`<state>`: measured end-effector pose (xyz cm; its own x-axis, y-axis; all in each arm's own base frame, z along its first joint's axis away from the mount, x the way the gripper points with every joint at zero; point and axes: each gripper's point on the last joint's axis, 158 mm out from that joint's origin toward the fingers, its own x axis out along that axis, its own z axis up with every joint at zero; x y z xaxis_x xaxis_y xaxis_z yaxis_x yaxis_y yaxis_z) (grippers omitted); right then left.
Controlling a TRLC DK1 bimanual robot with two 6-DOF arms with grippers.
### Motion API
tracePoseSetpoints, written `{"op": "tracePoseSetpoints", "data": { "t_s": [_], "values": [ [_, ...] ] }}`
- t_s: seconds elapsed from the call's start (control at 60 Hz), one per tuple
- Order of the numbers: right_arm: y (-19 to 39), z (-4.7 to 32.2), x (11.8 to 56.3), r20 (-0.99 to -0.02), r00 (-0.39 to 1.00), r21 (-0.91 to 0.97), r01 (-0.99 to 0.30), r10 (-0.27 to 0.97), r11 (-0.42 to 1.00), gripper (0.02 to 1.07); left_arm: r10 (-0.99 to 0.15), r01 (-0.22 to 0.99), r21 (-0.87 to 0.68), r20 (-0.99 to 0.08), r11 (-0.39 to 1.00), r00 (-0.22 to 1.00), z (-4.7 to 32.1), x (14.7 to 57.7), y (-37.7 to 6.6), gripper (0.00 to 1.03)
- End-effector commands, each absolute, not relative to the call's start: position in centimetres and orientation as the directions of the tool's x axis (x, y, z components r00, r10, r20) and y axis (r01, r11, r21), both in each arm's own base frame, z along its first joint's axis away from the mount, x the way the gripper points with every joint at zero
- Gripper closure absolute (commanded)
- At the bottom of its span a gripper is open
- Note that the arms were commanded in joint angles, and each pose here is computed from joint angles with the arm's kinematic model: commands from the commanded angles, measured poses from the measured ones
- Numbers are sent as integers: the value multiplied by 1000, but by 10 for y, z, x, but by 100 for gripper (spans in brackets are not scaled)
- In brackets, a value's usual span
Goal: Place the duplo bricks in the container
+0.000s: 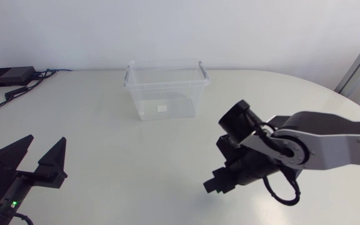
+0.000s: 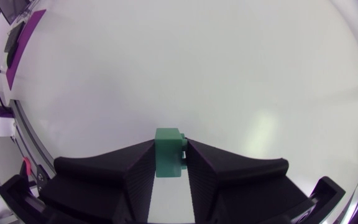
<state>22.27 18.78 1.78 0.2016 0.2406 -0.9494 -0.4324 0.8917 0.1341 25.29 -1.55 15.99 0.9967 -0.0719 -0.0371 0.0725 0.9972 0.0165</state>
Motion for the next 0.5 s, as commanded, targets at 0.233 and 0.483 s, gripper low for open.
{"op": "tracePoseSetpoints", "data": {
  "t_s": [0.233,0.483],
  "values": [
    [194,108,284,-823,444,173,-398,354,901,78,-83,83,-5,-43,997,996,155,253,-18,3],
    [205,154,337,-685,601,182,-405,411,896,78,-81,81,-5,-43,997,996,155,253,-17,3]
  ]
}}
